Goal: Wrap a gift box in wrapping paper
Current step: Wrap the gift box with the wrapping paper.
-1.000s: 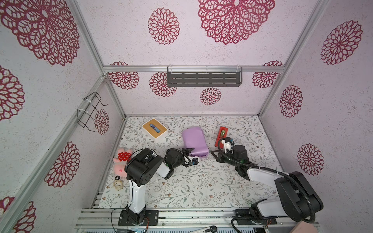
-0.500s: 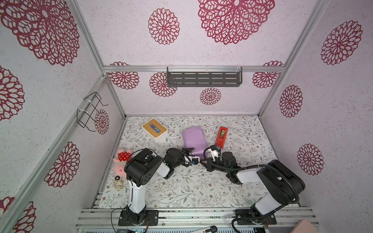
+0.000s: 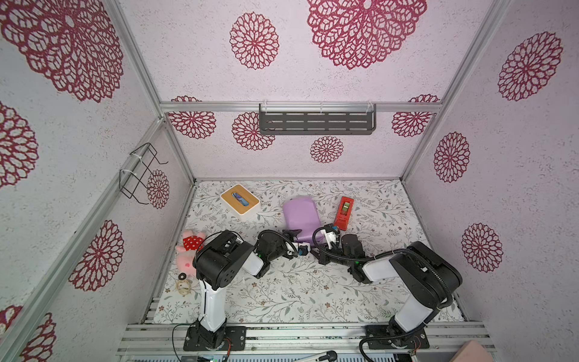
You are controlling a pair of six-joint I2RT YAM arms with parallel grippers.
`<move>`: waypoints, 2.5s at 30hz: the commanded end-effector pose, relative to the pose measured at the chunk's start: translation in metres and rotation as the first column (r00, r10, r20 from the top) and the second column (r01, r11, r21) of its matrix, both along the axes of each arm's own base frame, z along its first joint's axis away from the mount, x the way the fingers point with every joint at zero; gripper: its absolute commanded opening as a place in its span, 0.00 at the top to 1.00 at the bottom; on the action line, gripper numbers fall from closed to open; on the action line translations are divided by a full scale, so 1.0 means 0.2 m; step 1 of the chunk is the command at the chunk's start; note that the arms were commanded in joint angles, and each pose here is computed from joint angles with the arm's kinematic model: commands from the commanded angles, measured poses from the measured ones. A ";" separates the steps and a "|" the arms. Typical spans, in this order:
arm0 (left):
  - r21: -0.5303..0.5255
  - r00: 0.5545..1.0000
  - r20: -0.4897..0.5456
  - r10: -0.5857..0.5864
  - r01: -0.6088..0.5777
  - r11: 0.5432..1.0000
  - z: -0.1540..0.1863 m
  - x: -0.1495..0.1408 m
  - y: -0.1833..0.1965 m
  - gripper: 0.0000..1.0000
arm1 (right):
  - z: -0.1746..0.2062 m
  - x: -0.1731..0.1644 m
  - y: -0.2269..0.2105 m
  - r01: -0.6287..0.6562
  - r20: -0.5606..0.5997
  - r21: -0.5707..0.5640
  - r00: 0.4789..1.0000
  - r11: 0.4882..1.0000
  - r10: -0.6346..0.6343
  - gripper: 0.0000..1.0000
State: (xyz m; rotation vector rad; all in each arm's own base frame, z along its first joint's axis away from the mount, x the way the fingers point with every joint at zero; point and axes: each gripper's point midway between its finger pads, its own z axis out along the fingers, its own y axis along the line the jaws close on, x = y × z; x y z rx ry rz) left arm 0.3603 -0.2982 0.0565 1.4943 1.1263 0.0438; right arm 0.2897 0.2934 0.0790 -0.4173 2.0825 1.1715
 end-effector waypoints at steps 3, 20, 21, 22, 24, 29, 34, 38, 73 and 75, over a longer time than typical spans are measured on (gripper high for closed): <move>0.065 0.993 -0.115 0.000 0.007 0.998 -0.16 -0.06 0.03 0.33 | 0.06 0.04 0.04 -0.013 0.066 0.014 0.998 1.000 0.012 1.00; 0.071 0.993 -0.116 -0.001 0.009 0.997 -0.17 -0.07 0.02 0.33 | 0.03 0.07 0.04 0.010 0.056 -0.010 0.998 1.000 -0.010 1.00; 0.072 0.993 -0.117 0.000 0.009 0.997 -0.17 -0.07 0.02 0.33 | 0.03 0.08 0.04 0.012 0.056 -0.011 0.998 1.000 -0.011 1.00; 0.071 0.993 -0.117 -0.001 0.009 0.997 -0.17 -0.07 0.02 0.33 | 0.03 0.08 0.04 0.013 0.056 -0.013 0.998 1.000 -0.012 1.00; 0.071 0.993 -0.116 -0.001 0.010 0.997 -0.17 -0.07 0.02 0.33 | 0.02 0.08 0.03 0.016 0.055 -0.019 0.998 1.000 -0.014 1.00; 0.071 0.993 -0.116 0.000 0.008 0.997 -0.17 -0.06 0.02 0.33 | 0.02 0.09 0.04 0.018 0.053 -0.025 0.998 1.000 -0.017 1.00; 0.073 0.993 -0.117 0.001 0.008 0.997 -0.17 -0.07 0.02 0.33 | 0.01 0.10 0.04 0.023 0.054 -0.031 0.998 0.999 -0.021 1.00; 0.072 0.993 -0.117 -0.002 0.011 0.997 -0.17 -0.07 0.02 0.33 | 0.02 0.11 0.04 0.030 0.057 -0.033 0.998 0.999 -0.028 1.00; 0.073 0.994 -0.111 -0.007 0.015 0.997 -0.16 -0.07 0.01 0.34 | 0.00 0.20 0.02 0.131 -0.022 -0.019 0.991 0.991 -0.132 1.00; 0.072 0.994 -0.110 -0.006 0.014 0.997 -0.16 -0.07 0.01 0.34 | 0.00 0.20 0.02 0.146 -0.030 -0.011 0.989 0.989 -0.146 1.00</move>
